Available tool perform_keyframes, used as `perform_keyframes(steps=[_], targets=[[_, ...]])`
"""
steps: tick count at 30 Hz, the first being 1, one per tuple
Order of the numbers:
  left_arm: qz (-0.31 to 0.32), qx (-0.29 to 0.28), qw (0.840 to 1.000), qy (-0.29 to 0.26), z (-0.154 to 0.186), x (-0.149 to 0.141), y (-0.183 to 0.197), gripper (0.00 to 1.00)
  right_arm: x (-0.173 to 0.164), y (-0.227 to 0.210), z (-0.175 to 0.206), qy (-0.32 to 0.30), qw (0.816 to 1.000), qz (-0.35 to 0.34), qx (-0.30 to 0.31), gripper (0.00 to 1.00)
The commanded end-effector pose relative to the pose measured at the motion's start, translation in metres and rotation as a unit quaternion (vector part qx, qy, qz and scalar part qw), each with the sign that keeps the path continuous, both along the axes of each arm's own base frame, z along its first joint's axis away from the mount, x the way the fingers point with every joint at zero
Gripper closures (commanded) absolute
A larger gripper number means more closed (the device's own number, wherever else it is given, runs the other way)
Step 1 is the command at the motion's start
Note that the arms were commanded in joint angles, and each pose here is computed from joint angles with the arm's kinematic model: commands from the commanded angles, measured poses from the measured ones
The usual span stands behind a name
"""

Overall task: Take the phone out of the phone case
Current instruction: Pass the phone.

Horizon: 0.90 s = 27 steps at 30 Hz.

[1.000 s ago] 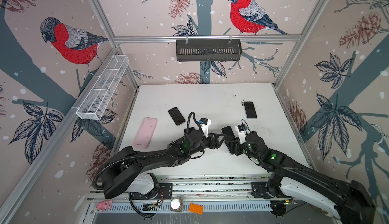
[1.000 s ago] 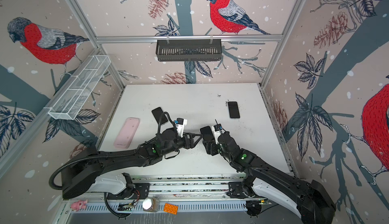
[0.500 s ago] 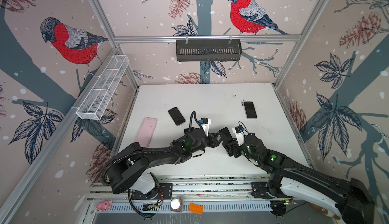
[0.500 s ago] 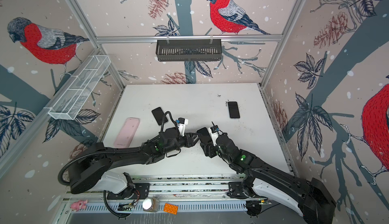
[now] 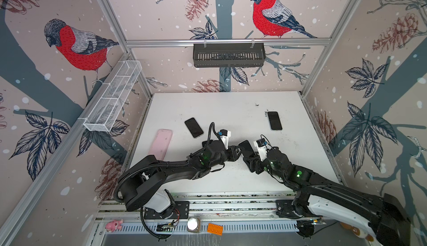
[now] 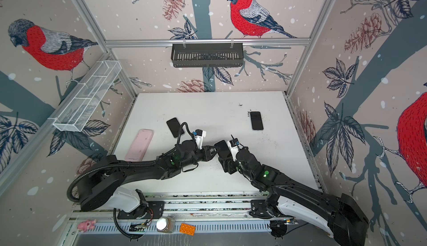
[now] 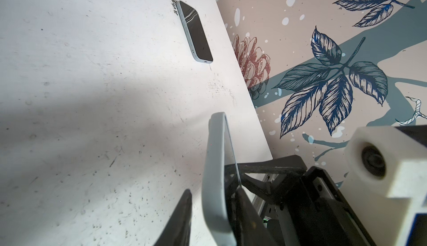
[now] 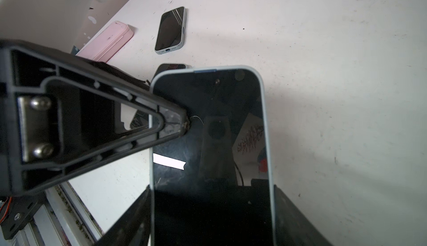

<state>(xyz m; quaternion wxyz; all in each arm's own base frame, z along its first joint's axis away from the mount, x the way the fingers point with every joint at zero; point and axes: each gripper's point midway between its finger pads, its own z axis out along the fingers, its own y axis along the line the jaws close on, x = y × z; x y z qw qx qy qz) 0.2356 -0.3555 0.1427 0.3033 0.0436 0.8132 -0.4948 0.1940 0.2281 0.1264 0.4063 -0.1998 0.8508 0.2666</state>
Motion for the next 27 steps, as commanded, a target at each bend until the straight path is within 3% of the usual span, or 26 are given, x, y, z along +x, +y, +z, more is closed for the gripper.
perform_keyframes(steps=[1, 4, 12, 15, 17, 22, 27], targets=[[0.007, -0.015, 1.0, -0.005, 0.007, 0.005, -0.001, 0.76, 0.005, 0.008, 0.016, -0.027, 0.999, 0.002, 0.027, 0.6], [0.006, -0.016, 1.0, -0.004, 0.006, 0.005, -0.001, 0.86, 0.004, 0.007, 0.014, -0.028, 0.999, 0.001, 0.023, 0.61], [0.005, -0.029, 1.0, 0.003, 0.01, 0.004, -0.002, 1.0, 0.006, 0.007, 0.016, -0.035, 0.999, -0.004, 0.025, 0.59], [0.012, -0.034, 0.999, -0.002, 0.016, 0.005, 0.001, 1.0, 0.006, 0.006, 0.017, -0.036, 0.999, -0.008, 0.029, 0.28], [0.023, -0.034, 0.999, -0.009, 0.021, 0.007, 0.005, 1.0, 0.007, 0.004, 0.02, -0.037, 0.999, -0.015, 0.034, 0.17], [0.074, -0.024, 0.997, -0.022, 0.032, 0.019, 0.023, 1.0, 0.006, 0.002, 0.039, -0.037, 0.995, -0.031, 0.082, 0.01], [0.148, -0.076, 0.986, -0.03, 0.056, 0.034, 0.057, 1.0, -0.001, 0.004, 0.071, -0.033, 0.986, -0.03, 0.161, 0.0]])
